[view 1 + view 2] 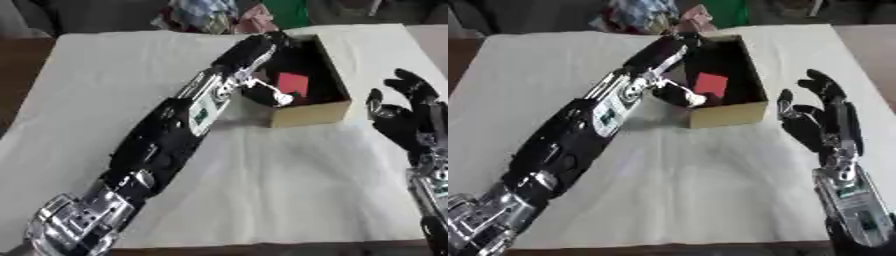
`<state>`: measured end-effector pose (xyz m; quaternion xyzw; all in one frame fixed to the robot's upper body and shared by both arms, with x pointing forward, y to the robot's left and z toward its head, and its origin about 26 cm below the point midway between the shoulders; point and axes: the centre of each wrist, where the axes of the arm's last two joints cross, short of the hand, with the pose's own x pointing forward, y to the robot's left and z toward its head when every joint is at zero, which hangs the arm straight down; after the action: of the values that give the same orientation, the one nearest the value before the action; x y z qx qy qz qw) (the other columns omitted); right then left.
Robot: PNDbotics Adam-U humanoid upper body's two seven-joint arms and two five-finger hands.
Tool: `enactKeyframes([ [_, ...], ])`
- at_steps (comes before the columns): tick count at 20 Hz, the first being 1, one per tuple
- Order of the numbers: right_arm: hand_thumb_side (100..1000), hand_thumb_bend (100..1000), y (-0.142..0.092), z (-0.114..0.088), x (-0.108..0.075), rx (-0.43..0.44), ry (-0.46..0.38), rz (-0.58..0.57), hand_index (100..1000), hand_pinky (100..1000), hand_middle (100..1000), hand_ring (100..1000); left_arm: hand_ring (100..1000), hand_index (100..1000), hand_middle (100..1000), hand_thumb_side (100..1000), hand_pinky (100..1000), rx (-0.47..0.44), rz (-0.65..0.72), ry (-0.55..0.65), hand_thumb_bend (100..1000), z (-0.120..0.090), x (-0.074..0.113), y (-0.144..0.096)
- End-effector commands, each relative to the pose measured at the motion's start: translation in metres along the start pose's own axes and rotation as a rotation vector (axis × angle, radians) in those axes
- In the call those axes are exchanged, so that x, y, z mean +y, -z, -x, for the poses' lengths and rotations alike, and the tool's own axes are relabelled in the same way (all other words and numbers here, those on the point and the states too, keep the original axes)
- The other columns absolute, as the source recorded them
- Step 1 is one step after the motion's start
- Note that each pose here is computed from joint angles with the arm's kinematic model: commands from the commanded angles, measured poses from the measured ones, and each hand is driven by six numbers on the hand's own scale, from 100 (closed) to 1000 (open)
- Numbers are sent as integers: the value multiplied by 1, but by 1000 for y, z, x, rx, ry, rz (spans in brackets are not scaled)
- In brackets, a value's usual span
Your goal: Pick up objects on the table and place them in the box.
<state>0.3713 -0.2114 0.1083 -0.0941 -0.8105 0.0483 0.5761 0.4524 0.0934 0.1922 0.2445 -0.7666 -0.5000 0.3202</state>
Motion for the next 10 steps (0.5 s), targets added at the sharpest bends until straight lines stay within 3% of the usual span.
enactKeyframes([
  [1,100,166,3,-7,-8,-28,2,29,877,675,739,946,692,831,686,115,752,-11,-92,-11,377,-2,30,-5],
  [10,100,154,3,-6,-19,-28,-7,85,877,675,739,946,668,792,640,104,737,58,-286,-98,250,30,52,-72],
])
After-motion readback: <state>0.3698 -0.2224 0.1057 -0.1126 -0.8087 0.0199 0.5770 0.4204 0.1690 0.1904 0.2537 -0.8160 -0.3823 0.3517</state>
